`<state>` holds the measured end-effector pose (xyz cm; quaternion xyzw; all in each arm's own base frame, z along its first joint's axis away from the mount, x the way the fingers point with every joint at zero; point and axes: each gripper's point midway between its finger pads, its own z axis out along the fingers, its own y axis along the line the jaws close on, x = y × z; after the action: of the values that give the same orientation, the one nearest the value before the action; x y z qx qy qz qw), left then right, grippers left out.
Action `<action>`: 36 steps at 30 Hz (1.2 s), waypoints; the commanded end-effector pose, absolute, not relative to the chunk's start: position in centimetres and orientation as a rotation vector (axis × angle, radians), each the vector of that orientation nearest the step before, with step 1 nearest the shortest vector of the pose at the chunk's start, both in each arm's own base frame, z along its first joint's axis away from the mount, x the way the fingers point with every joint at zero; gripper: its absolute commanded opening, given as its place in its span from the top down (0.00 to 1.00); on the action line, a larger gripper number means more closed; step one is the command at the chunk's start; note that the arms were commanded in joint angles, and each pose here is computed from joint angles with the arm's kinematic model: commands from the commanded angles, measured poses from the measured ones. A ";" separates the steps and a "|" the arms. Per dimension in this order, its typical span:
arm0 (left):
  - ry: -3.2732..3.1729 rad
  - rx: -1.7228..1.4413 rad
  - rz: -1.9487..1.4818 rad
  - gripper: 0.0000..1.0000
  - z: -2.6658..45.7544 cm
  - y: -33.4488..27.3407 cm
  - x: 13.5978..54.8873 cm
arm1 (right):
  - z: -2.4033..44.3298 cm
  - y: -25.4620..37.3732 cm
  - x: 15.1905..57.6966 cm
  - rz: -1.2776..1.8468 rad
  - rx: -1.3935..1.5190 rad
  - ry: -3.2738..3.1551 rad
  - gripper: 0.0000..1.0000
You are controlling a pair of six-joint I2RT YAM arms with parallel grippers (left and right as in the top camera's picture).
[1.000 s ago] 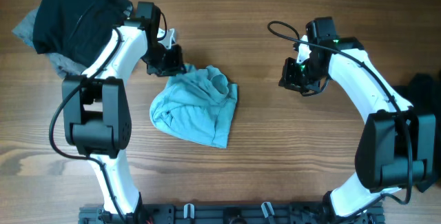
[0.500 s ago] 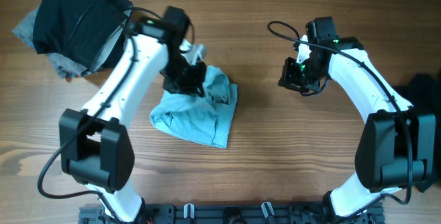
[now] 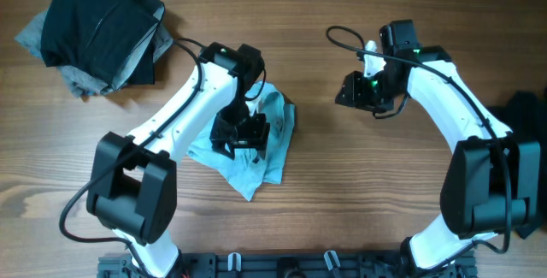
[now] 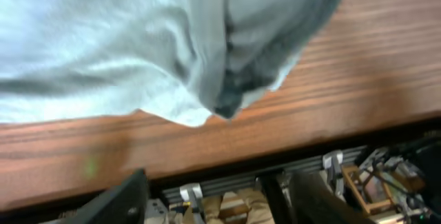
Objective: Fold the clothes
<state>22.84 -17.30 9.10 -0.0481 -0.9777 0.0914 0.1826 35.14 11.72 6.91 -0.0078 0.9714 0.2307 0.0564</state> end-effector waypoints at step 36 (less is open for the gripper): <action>-3.123 0.556 0.407 0.28 8.3 -2.1 36.9 | 8.7 21.6 38.8 0.744 -0.032 2.722 0.69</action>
<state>36.42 -1.83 8.02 0.1861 -0.9750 0.1199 -0.0191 38.44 23.36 6.83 0.0324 0.9546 0.2643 0.1338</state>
